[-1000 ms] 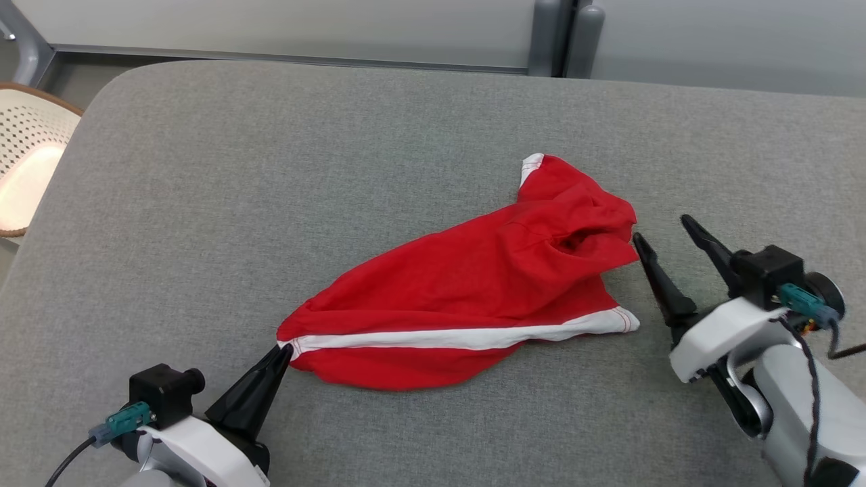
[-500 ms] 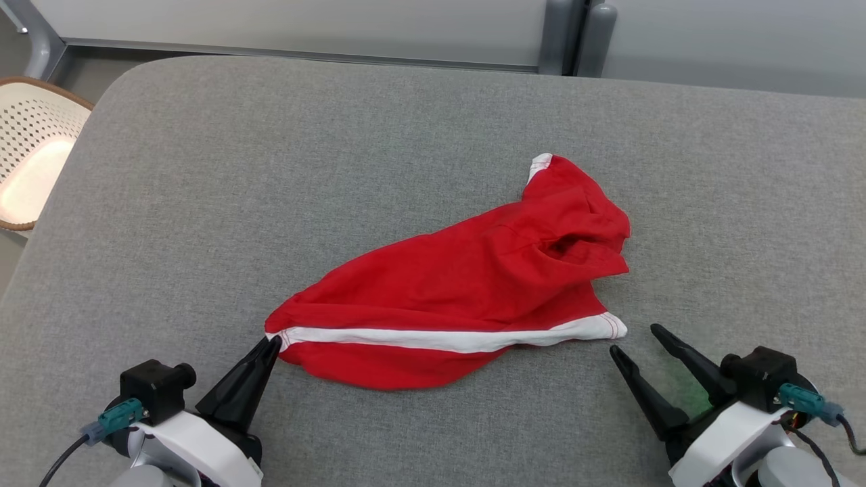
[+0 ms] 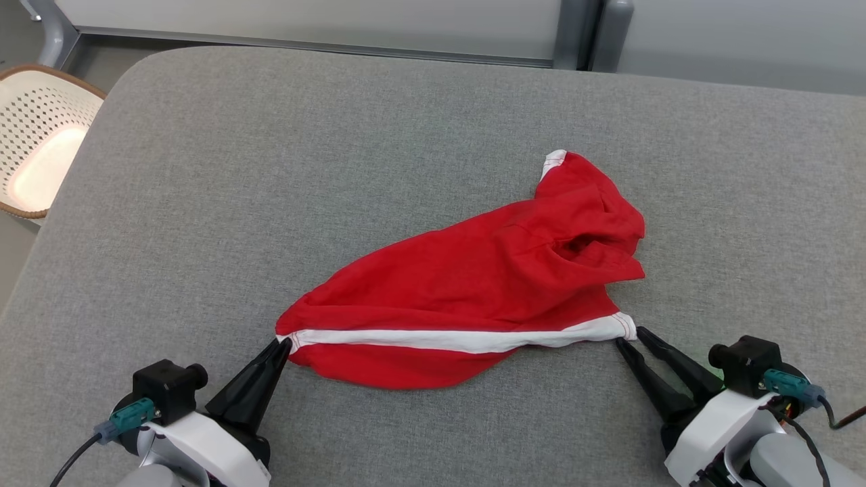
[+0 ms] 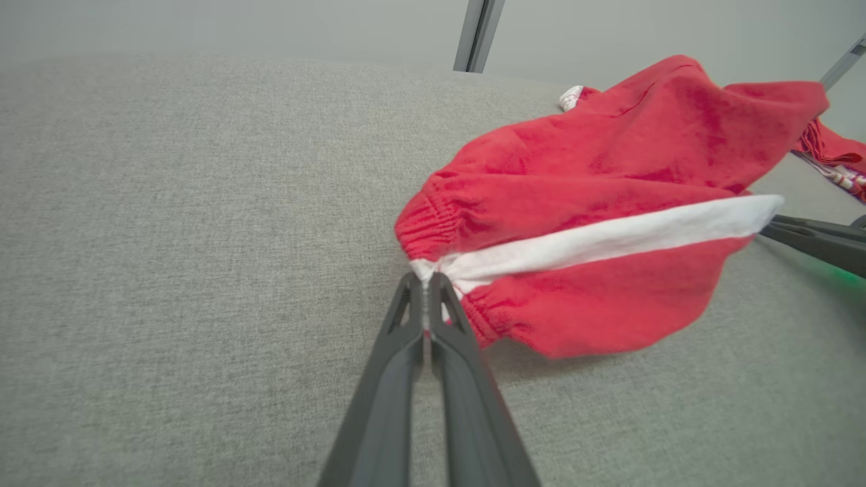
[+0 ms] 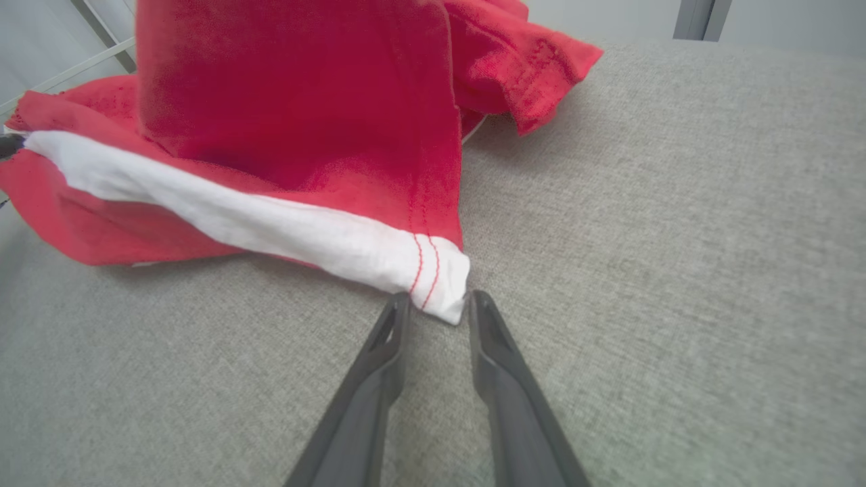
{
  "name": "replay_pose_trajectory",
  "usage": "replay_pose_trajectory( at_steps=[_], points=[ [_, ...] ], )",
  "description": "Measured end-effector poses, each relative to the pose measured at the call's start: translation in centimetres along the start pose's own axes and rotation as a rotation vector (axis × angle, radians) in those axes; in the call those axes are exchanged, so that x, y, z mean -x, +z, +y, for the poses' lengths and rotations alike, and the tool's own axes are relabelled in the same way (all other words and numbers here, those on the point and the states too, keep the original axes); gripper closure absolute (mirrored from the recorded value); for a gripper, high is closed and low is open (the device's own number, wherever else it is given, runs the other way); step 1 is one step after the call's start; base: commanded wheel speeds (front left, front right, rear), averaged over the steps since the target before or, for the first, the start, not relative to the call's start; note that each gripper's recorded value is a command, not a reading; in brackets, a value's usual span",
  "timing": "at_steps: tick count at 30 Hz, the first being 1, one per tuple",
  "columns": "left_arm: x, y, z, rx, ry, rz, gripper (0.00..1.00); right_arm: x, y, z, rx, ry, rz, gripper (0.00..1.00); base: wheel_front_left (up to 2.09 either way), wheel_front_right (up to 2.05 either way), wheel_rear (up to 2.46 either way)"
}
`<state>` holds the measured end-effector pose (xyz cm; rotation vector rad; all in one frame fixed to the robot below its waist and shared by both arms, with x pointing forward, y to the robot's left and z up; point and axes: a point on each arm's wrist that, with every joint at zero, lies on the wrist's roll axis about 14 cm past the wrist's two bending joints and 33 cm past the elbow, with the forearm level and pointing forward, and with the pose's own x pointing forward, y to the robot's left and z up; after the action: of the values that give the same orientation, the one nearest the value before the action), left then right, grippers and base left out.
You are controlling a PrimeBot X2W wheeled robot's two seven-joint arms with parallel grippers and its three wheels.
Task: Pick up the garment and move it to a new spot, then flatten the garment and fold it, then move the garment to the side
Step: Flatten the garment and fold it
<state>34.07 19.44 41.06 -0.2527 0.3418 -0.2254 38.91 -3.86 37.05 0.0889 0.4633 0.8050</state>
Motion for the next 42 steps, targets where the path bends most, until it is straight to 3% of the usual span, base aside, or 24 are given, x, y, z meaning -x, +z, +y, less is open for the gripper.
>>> replay_pose_trajectory(
  at_steps=[4, 5, 6, 8, 14, 20, 24, 29, 35, 39, 42],
  points=[
    [-0.1, 0.0, 0.1, 0.000, 0.003, 0.002, 1.00, -0.3, -0.2, -0.4, -0.003, -0.006, 0.008, 0.69, 0.00, 0.00, 0.00],
    [-0.2, 0.0, 0.1, 0.000, 0.002, 0.001, 1.00, -0.4, -0.1, -0.5, -0.001, -0.006, 0.009, 0.79, 0.00, 0.00, 0.00],
    [-0.3, 0.1, 0.1, 0.000, 0.002, 0.001, 1.00, -0.5, -0.1, -0.5, 0.001, -0.006, 0.010, 0.96, 0.00, 0.00, 0.00],
    [-0.4, 0.1, 0.1, 0.000, 0.000, 0.000, 1.00, -0.5, -0.3, -0.5, 0.002, -0.004, 0.014, 1.00, 0.00, 0.00, 0.00],
    [-0.7, 0.6, -0.2, -0.013, -0.015, -0.012, 1.00, -0.5, 1.0, -0.9, 0.026, -0.016, -0.018, 1.00, 0.00, 0.00, 0.00],
    [-2.3, 5.7, -3.7, -0.056, -0.154, -0.146, 1.00, 0.6, 6.7, -3.6, 0.096, -0.098, -0.179, 1.00, 0.00, 0.00, 0.00],
    [-3.4, 11.0, -6.9, -0.188, -0.307, -0.216, 1.00, 3.1, 12.1, -6.2, 0.204, -0.172, -0.306, 1.00, 0.00, 0.00, 0.00],
    [-4.6, 19.1, -12.1, -0.380, -0.492, -0.305, 1.00, 8.0, 20.2, -9.4, 0.416, -0.289, -0.446, 1.00, 0.00, 0.00, 0.00],
    [-5.3, 27.0, -18.4, -0.607, -0.634, -0.396, 1.00, 14.7, 29.3, -11.3, 0.620, -0.437, -0.550, 1.00, 0.00, 0.00, 0.00],
    [-7.0, 29.8, -21.3, -0.680, -0.678, -0.397, 1.00, 18.4, 33.1, -12.7, 0.683, -0.542, -0.573, 1.00, 0.00, 0.00, 0.00],
    [-9.2, 30.9, -22.9, -0.720, -0.697, -0.387, 1.00, 19.4, 33.6, -15.1, 0.684, -0.613, -0.514, 1.00, 0.00, 0.00, 0.00]
  ],
)
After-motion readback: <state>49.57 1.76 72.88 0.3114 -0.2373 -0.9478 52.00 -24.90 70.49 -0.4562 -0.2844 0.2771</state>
